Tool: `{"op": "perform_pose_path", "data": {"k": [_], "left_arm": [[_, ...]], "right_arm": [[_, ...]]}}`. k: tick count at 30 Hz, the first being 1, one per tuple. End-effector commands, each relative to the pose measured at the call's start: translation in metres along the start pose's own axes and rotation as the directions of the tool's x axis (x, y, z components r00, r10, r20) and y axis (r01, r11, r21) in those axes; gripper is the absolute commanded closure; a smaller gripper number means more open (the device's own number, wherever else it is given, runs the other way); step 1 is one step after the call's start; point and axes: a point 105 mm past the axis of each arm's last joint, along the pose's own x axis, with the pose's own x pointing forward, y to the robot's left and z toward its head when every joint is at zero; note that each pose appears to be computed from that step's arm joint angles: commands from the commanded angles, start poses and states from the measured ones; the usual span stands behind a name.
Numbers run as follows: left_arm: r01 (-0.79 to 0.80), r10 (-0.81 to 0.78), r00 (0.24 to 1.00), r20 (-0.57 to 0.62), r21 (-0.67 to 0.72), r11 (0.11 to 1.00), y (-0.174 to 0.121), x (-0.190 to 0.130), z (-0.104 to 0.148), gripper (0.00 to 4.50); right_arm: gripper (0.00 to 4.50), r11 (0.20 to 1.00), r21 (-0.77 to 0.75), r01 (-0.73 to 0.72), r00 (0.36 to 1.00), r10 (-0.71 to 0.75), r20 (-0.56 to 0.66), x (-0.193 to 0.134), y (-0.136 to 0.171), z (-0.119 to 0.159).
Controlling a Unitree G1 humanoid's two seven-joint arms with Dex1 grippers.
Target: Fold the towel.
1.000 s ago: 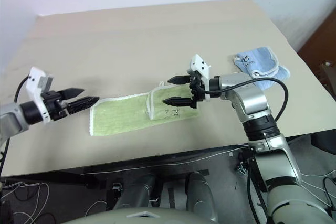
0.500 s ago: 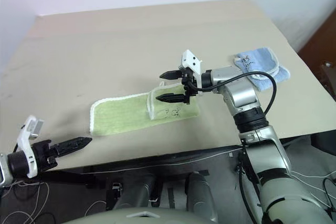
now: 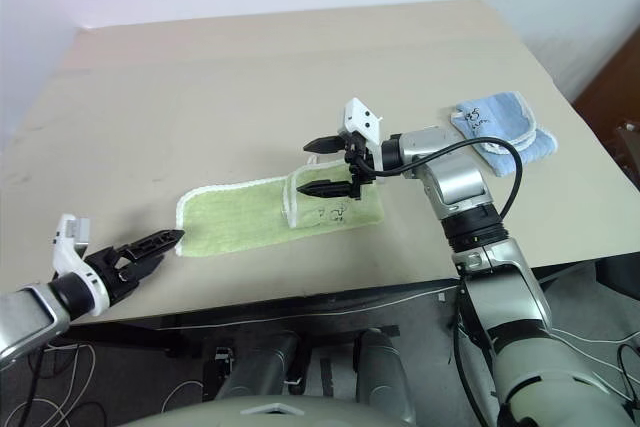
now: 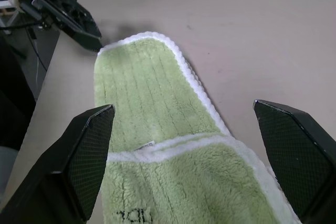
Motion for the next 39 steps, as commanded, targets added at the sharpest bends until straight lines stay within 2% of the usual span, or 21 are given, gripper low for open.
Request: {"op": "perform_pose_path", "data": {"k": [1,7,11,14,21,22,26,34,39], "left_arm": [[0.038,-0.038,0.999,-0.006,0.015,0.999,-0.012,0.004,-0.002,0.0],[0.002,-0.002,1.0,0.007,-0.04,0.999,-0.009,0.017,0.001,0.0],[-0.019,0.018,1.0,-0.023,-0.046,0.999,-0.007,0.02,-0.007,0.0],[-0.033,0.032,0.999,-0.021,-0.054,0.998,-0.003,0.018,-0.007,0.53],[-0.038,0.036,0.999,-0.039,-0.051,0.998,0.002,0.015,-0.009,2.97],[-0.033,0.031,0.999,-0.035,-0.055,0.998,0.001,0.015,-0.008,3.17],[-0.018,0.018,1.0,-0.015,-0.054,0.998,-0.001,0.015,-0.001,4.47],[0.068,-0.068,0.997,0.025,0.011,0.998,-0.017,0.009,0.019,4.47],[0.099,-0.097,0.995,-0.021,0.126,0.987,-0.038,0.016,0.028,4.47]], "right_arm": [[0.05,0.998,-0.055,0.015,1.0,-0.013,0.025,-0.005,-0.002,0.015],[0.05,0.998,-0.051,0.041,0.999,-0.04,0.03,-0.009,-0.003,0.014],[0.05,0.998,-0.05,0.047,0.999,-0.045,0.026,-0.01,-0.002,0.014],[0.0,0.998,-0.049,0.051,0.999,-0.05,0.022,-0.012,-0.002,0.013],[0.0,0.997,-0.042,0.064,0.998,-0.063,0.022,-0.014,-0.004,0.013],[0.0,0.997,-0.041,0.066,0.998,-0.065,0.021,-0.014,-0.004,0.013],[0.0,0.997,-0.042,0.071,0.997,-0.07,0.022,-0.014,-0.005,0.013],[0.0,0.996,-0.038,0.078,0.996,-0.076,0.036,-0.016,-0.004,0.014],[0.0,0.996,-0.036,0.077,0.996,-0.075,0.042,-0.019,-0.004,0.017]]}}
